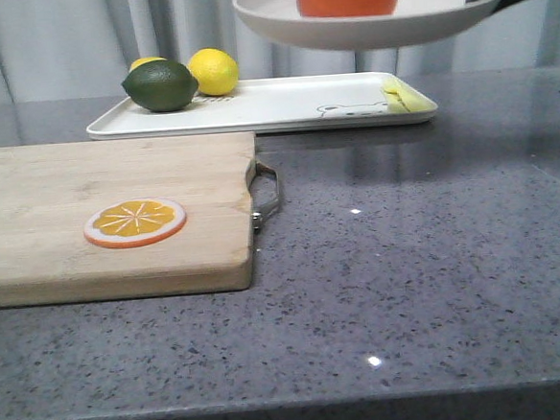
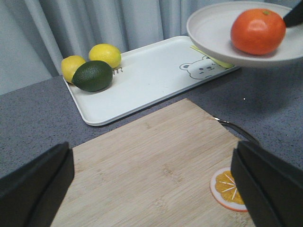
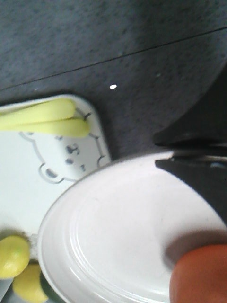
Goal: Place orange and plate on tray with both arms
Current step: 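Grip the plate rim with the right gripper and lift the plate, then carry the plate with the orange over the tray and lower it, then open the right gripper and lift it off the plate rim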
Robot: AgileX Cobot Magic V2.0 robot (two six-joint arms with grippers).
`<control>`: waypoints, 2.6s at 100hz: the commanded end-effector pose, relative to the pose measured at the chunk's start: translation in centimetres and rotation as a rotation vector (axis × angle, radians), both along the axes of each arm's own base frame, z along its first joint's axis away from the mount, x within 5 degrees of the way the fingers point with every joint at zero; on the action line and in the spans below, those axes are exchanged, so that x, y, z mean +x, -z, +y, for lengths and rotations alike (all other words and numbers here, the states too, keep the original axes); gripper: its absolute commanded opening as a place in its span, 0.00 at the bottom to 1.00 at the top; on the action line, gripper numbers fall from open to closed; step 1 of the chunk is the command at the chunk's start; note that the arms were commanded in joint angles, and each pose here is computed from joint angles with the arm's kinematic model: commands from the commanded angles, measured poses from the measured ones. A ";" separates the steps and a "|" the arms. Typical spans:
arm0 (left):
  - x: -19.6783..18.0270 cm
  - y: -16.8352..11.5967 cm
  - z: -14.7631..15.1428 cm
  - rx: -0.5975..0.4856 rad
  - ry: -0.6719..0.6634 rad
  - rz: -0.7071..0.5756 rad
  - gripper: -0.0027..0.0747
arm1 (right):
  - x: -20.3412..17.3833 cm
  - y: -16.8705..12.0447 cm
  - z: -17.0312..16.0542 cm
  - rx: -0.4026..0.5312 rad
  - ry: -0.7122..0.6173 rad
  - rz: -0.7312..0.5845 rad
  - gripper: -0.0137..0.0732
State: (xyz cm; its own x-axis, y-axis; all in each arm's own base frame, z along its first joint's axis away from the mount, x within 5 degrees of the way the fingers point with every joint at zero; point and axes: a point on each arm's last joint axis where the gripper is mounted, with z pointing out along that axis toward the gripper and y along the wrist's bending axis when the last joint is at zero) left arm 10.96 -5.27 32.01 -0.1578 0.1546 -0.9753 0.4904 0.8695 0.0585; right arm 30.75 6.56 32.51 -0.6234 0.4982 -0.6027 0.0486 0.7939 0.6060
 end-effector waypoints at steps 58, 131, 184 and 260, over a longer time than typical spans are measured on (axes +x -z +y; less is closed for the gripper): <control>0.2 -1.3 0.2 -0.044 -0.036 -0.057 0.86 | 13.9 -3.2 3.2 -0.020 -0.186 -0.066 0.04; 0.0 -0.9 0.0 -0.031 -0.007 -0.022 0.86 | 20.2 0.9 3.3 -0.021 -0.195 -0.063 0.04; 0.0 -0.9 0.0 -0.031 -0.007 -0.022 0.86 | 20.8 3.6 3.0 -0.022 -0.221 0.025 0.04; 0.0 -0.9 0.0 -0.031 -0.007 -0.022 0.86 | 20.8 3.5 3.3 0.028 -0.226 0.033 0.48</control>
